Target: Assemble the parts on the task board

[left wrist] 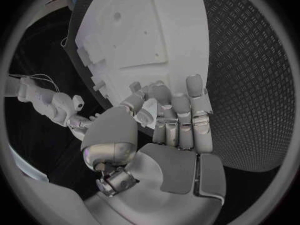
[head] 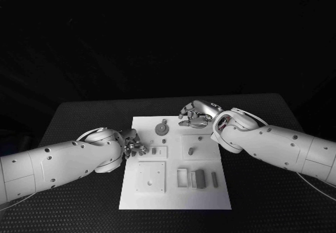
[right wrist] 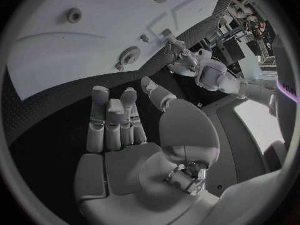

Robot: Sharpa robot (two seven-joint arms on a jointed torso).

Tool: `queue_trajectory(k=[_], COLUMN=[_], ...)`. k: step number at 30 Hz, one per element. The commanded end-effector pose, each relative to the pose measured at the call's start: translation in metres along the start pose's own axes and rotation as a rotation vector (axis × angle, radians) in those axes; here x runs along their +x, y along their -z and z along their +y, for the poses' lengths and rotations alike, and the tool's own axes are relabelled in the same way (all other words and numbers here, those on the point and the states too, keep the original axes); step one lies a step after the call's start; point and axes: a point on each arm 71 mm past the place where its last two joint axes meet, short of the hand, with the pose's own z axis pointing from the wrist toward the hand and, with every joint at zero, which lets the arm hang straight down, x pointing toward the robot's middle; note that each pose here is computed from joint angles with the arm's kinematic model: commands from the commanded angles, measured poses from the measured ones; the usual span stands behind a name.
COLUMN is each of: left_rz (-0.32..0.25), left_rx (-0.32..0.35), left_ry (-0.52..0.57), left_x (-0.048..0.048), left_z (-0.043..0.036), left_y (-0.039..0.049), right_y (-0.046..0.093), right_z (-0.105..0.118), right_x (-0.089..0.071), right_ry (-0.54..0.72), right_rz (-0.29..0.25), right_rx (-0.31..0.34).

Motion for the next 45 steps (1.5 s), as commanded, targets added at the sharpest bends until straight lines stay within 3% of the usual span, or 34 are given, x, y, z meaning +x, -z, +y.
queue_trajectory(k=[1,16,45], left_rz=[0.022,0.008,0.037], left_rx=[-0.009,-0.007,-0.002], left_ry=[-0.033,-0.074,-0.068], left_x=[0.0049,0.0033,0.0057], left_z=[0.0011,-0.0008,-0.0036], left_y=[-0.0009,-0.003,-0.0037], right_y=[0.0001,0.0001,0.0007], right_z=[0.0011,0.0007,-0.0003], right_x=[0.0008,0.0008,0.0003], right_ry=[-0.001,-0.002,-0.003], right_rz=[0.009,0.009,0.008], right_rx=[-0.009,-0.008,-0.006])
